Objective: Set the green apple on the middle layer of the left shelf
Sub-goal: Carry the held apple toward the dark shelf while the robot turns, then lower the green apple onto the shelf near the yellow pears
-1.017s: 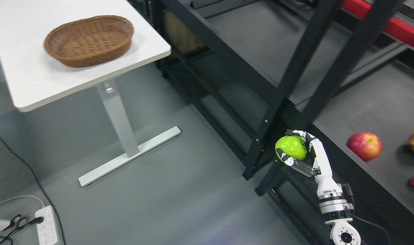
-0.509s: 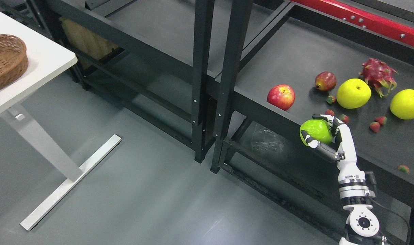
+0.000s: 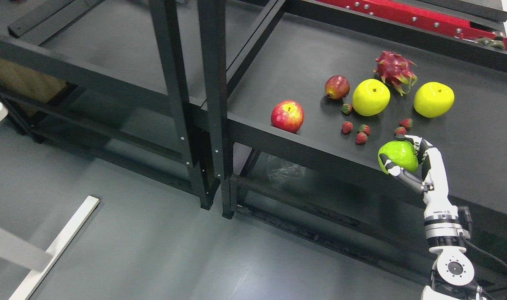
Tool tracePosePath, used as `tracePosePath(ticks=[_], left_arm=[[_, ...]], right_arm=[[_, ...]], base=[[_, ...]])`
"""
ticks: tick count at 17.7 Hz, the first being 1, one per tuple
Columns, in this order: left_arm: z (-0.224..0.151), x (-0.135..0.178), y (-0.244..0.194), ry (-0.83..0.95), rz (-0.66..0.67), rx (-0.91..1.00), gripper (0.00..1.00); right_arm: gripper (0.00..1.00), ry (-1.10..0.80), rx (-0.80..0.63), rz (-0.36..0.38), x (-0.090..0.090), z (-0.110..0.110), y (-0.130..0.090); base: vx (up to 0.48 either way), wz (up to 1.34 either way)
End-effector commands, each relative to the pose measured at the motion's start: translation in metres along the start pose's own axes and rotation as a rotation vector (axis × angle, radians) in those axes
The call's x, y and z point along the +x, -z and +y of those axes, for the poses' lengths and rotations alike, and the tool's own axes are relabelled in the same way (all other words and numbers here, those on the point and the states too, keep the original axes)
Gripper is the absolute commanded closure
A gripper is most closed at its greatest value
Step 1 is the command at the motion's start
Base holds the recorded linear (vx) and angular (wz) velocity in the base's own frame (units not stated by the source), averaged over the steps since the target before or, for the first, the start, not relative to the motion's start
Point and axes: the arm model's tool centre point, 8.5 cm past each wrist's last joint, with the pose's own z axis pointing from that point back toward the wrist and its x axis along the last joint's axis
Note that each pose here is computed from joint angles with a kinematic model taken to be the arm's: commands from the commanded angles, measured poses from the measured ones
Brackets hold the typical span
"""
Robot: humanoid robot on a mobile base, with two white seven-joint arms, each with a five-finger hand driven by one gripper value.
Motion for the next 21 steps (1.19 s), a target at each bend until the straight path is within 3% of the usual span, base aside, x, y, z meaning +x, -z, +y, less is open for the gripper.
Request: tracePosePath(ticks=[1, 9, 16, 21], left_arm=[[0.011, 0.0, -0.002, 0.001, 0.0, 0.018, 0.0], [0.011, 0.0, -0.002, 0.001, 0.0, 0.018, 0.0], [0.011, 0.0, -0.002, 0.001, 0.0, 0.018, 0.0], [0.011, 0.0, -0.002, 0.001, 0.0, 0.018, 0.0]], right_arm=[[0.97, -0.024, -0.024, 0.006, -0.002, -0.016, -0.001], [0.97, -0.011, -0.02, 0.002, 0.0, -0.01, 0.002], [0.98, 0.004, -0.007, 0.052, -0.005, -0.007, 0.002], [0.98, 0.018, 0.075, 0.087, -0.01, 0.011, 0.0]], base=[[0.162, -0.48], [0.23, -0.27], [0.216, 0.01], [0.086, -0.01]])
